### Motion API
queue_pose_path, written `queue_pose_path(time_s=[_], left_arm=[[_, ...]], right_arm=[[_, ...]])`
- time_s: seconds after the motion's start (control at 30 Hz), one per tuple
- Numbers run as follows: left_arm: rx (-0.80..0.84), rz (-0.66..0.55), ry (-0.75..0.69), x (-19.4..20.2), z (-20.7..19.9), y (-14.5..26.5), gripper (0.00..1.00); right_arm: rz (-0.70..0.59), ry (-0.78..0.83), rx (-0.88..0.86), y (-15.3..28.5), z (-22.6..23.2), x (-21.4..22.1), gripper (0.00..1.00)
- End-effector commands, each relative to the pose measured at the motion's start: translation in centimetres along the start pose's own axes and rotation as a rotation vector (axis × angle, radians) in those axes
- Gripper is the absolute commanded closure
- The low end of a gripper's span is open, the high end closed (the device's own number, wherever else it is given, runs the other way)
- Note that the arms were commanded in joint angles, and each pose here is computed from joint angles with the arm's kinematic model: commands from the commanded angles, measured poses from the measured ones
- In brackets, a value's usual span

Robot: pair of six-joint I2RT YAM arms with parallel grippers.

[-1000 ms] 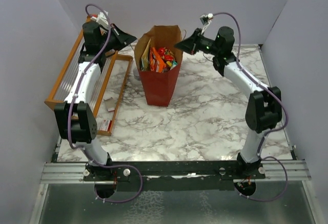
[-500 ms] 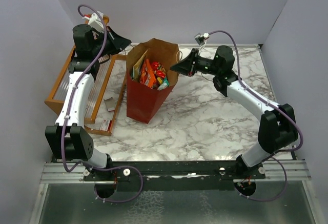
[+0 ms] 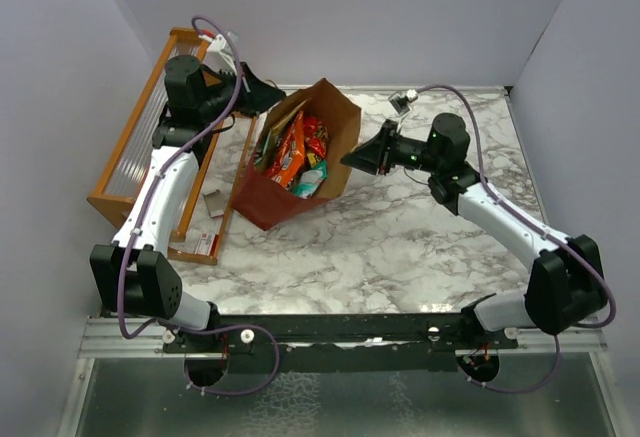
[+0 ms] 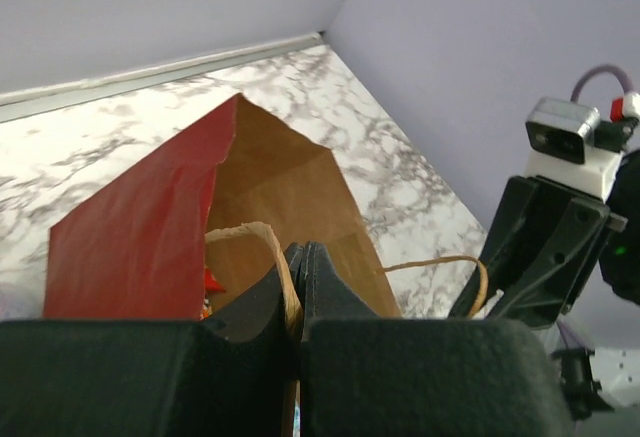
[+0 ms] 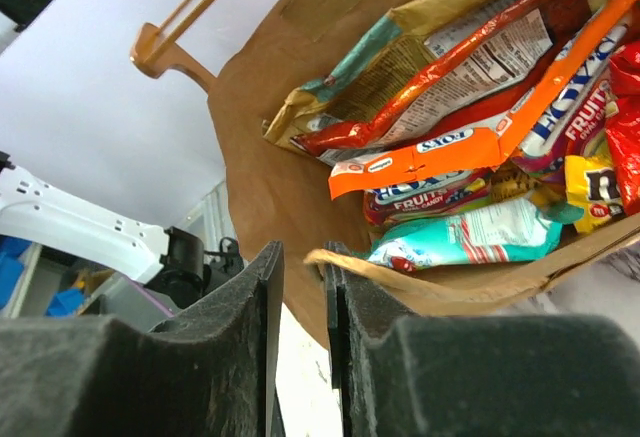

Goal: Take the snacks out of the paper bag
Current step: Adjust the paper bag at the center of the board.

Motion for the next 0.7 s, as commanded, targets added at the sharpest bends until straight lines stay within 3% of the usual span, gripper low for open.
queue_pose_path(time_s=[0.0,0.27,0.37,0.4,0.47,0.53,0.67], left_arm=[[0.205,-0.041,-0.199,-0.8,-4.3,-0.3,1.00],[0.239,0.020,-0.233,1.5,-6.0,-1.4,1.00],[0.253,0.029,-0.250,1.8,-6.5,-1.5,1.00],[0.261,0.035,-0.253,2.0,-6.7,-1.6,1.00],[0.267,0.042,-0.257,2.3,-6.9,-1.7,1.00],[0.272,0.042,-0.259,2.5,-7.2,-1.8,1.00],[0.284,0.035,-0.270,2.7,-8.0,-1.6,1.00]], right_arm=[[0.022,0.033,0.186,2.1,-0.2,1.6,0.75],[0.047,0.153,0.601,6.7,-1.0,2.8,0.60],[-0.002,0.253,0.803,8.8,-0.7,1.4,0.49],[-0.024,0.282,0.847,9.4,-0.3,0.9,0.38],[-0.059,0.334,0.873,10.0,0.6,-0.2,0.25],[-0.089,0.361,0.830,9.8,1.8,-1.3,0.20],[-0.118,0.329,0.701,8.1,4.1,-4.0,0.20]])
Point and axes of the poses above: each gripper's point midway between its finger pads, its own y axis back along the fingers, its own z axis along the line the jaws close on, x = y × z, the point moved 9 cm from there along y, back along the fingers, and after that the axes turned 7 degrees about -y, right-handed, at the moved point
